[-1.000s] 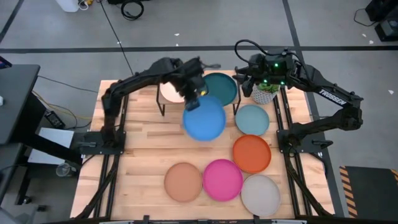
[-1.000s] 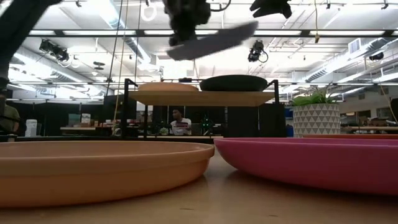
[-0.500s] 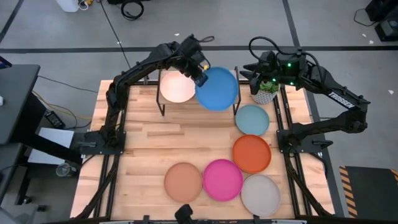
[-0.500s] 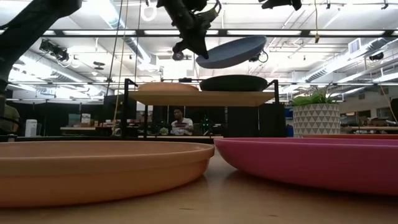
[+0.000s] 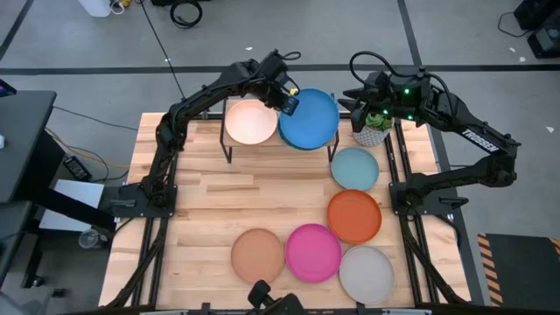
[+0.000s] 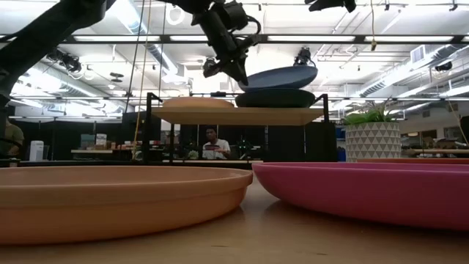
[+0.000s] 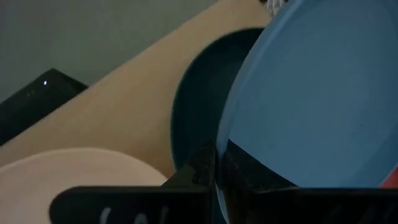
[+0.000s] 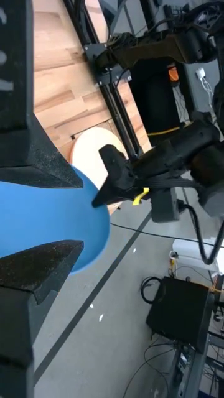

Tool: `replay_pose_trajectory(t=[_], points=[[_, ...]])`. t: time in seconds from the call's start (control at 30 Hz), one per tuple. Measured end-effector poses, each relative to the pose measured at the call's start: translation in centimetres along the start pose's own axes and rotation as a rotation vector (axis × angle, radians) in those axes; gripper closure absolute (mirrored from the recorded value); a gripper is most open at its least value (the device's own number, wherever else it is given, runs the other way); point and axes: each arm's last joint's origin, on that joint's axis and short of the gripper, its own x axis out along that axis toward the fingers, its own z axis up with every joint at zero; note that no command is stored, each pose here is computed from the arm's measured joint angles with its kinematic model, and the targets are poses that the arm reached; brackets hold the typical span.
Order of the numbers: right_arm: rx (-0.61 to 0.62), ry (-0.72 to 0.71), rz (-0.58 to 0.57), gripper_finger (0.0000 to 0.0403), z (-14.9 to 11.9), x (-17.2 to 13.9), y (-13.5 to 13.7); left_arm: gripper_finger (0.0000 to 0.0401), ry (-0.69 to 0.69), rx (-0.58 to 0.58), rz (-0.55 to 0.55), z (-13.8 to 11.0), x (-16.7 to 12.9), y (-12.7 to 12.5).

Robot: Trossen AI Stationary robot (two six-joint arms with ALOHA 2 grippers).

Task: Place and stack plates onto a shelf
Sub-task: Stack the blue plate on top of the dark blue plate on the shelf

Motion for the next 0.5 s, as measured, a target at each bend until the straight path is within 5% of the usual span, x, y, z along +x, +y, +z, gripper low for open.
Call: replay_pose_trajectory(t=[0.33, 0.5], points=[[0.0, 0.001, 0.002, 0.0251, 0.0, 0.01, 0.01, 0.0372, 0.015, -0.003, -0.002, 0.03, 0.3, 0.34], [-0.002, 0.001, 0.003, 0.0251, 0.0, 0.01, 0.01, 0.0333, 0.011, 0.0, -0.006, 0.12, 0.26, 0.47]])
